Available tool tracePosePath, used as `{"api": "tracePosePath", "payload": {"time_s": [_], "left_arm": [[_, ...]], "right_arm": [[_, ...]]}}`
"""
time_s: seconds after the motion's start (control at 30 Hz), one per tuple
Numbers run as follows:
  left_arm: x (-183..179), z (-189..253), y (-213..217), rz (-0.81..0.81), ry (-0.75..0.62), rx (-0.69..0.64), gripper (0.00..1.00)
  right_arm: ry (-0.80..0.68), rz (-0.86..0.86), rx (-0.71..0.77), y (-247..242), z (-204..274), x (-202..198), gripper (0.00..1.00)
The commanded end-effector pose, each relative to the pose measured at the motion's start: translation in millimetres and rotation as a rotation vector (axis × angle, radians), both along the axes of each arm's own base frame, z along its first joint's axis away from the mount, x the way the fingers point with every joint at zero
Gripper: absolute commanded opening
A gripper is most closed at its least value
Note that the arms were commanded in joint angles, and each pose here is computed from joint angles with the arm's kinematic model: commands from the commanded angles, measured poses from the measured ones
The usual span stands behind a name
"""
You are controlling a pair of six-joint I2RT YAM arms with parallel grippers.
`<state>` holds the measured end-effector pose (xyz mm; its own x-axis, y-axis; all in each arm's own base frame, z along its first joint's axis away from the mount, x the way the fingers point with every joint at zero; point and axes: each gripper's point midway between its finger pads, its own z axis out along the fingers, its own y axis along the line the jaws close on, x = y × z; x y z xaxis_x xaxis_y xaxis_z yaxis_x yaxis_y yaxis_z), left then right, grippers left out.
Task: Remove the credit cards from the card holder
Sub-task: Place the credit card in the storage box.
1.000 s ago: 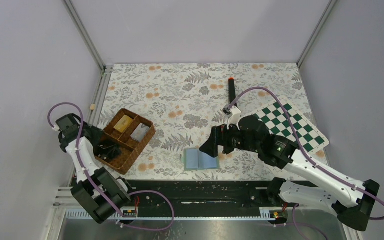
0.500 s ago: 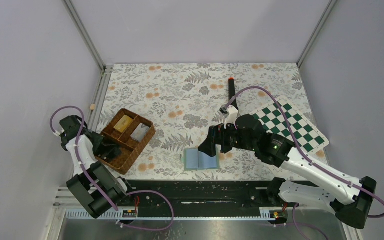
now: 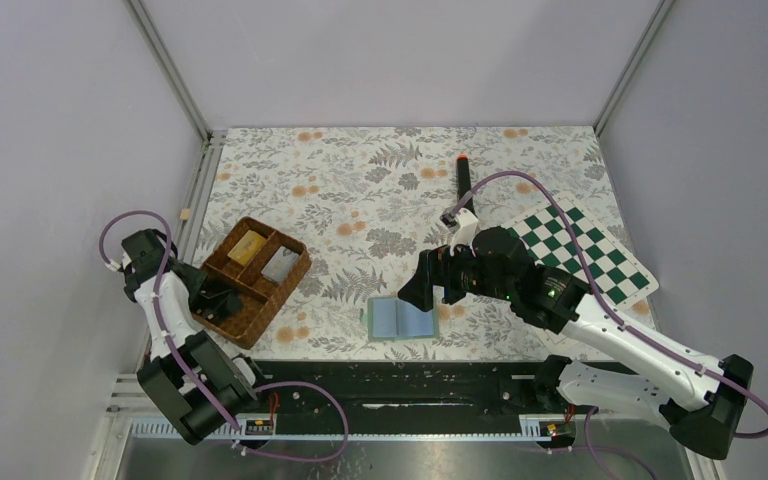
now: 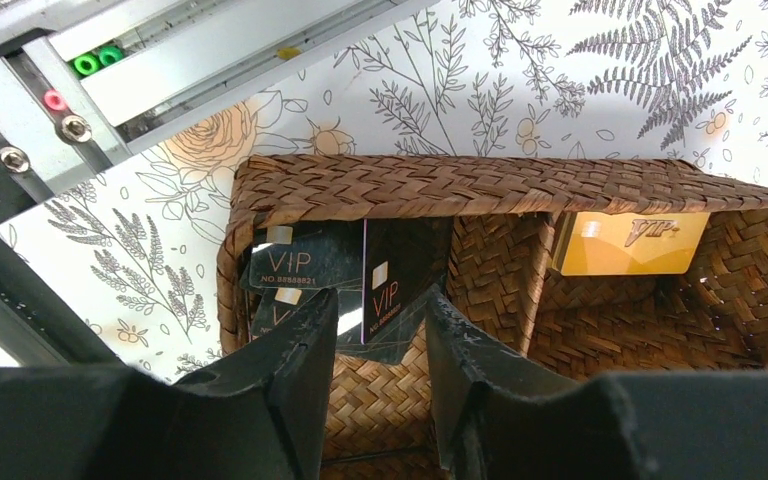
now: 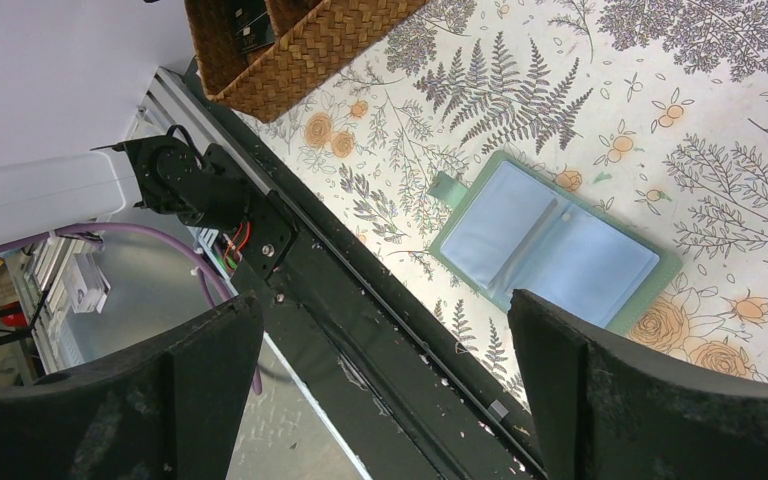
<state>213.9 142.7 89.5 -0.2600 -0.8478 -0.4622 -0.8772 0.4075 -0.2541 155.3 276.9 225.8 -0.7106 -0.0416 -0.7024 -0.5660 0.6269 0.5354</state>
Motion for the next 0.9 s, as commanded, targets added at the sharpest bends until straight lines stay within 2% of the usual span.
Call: {"api": "tracePosePath", "payload": {"time_s": [0.0,0.33,0.57,0.67,0.73,0.87], "left_arm": [[7,-1,-1,0.009,-0.024,-0.018,0.37],[-3,-1,-1,0.038,0.0,-0.005,0.29],[-8,-3,2,0.067,0.018,0.004,0.29],[-5,-3,2,0.064,0.001,0.003,0.23],[-4,-2,2,0.062,0.002,0.005,0.14],[-5,-1,3,0.063,0.007,0.011,0.08]], "right_arm": [[-0.045,0.022,0.055,7,25,4,0.98],[-0.047,0.016,0.063,3,26,3,0.98],[-0.048,0.021,0.074,3,29,1,0.98],[-0.049,0.019,0.077,2,30,0,0.98],[-0.054,0.019,0.079,1,30,0,0.99],[-0.062,0.014,0.08,-1,31,0,0.98]]}}
